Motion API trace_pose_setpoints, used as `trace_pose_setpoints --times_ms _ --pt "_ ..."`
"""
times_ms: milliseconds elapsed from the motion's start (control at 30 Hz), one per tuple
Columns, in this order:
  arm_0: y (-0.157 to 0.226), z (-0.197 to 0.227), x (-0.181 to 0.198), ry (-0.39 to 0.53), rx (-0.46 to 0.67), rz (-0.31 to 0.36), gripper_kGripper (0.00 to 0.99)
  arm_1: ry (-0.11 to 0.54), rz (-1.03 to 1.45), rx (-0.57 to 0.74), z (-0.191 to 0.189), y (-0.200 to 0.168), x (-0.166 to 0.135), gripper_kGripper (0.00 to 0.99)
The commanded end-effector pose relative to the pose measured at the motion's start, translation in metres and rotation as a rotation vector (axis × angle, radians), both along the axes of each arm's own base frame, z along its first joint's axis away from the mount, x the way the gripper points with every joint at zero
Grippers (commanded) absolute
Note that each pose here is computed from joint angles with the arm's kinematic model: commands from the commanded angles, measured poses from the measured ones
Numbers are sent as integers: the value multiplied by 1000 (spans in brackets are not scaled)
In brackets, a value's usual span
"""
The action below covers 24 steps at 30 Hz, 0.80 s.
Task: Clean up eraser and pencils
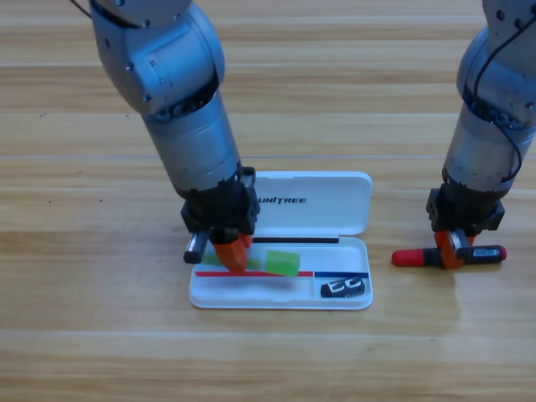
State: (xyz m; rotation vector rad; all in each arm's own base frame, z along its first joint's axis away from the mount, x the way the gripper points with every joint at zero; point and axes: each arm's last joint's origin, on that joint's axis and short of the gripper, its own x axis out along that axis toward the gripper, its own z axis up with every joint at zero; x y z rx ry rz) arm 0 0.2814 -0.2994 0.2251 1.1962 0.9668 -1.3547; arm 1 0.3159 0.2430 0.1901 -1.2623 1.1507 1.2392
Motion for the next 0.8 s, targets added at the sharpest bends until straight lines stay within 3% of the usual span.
trace_pose_setpoints --times_ms 33,333,733,800 --pt "-18 -21 -6 43 24 -26 0 34 -18 -43 -26 -5 10 0" --pt "-20 -23 -6 45 27 -20 0 -17 -17 -6 7 -12 0 0" --pt "-19 -24 -6 42 35 -11 0 -50 -3 26 59 -31 -34 0" --pt "-19 -22 -6 39 32 -11 78 -50 2 30 64 -33 -40 0"
